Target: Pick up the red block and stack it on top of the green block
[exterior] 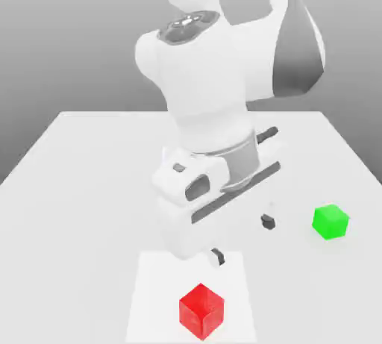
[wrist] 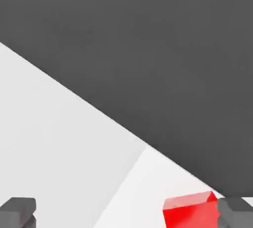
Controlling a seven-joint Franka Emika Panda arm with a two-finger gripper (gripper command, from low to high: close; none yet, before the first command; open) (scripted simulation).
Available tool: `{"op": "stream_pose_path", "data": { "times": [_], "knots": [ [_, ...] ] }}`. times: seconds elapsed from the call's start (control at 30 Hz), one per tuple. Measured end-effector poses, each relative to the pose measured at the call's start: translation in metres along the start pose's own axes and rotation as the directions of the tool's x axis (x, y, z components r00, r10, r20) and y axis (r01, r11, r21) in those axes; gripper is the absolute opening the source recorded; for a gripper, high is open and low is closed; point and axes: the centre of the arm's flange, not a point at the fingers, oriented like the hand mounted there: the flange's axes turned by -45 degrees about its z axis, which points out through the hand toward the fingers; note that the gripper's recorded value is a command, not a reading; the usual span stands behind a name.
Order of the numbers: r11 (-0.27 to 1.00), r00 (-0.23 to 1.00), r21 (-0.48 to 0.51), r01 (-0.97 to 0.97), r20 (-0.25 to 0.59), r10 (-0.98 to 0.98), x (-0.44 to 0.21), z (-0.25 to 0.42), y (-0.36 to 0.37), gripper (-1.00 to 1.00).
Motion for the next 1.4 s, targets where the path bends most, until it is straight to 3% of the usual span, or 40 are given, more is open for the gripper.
{"op": "stream_pose_path", "data": {
  "times": [0.17, 0.27, 0.67, 0.83, 0.87, 1.1, 1.4],
  "knots": [
    [0.993, 0.991, -0.079, 0.085, 0.114, -0.075, -0.025, 0.044, 0.022, 0.0],
    [0.975, 0.955, -0.132, 0.181, 0.26, -0.142, -0.057, 0.103, 0.045, 0.0],
    [0.968, 0.944, -0.135, 0.211, 0.285, -0.166, -0.068, 0.139, 0.052, 0.0],
    [0.961, 0.955, -0.154, 0.231, 0.225, -0.193, -0.057, 0.142, 0.047, 0.0],
    [0.96, 0.956, -0.157, 0.233, 0.216, -0.197, -0.055, 0.141, 0.047, -1.0],
    [0.96, 0.957, -0.157, 0.234, 0.214, -0.198, -0.054, 0.141, 0.046, -1.0],
    [0.969, 0.943, -0.133, 0.211, 0.289, -0.165, -0.069, 0.14, 0.052, -1.0]
  ]
}}
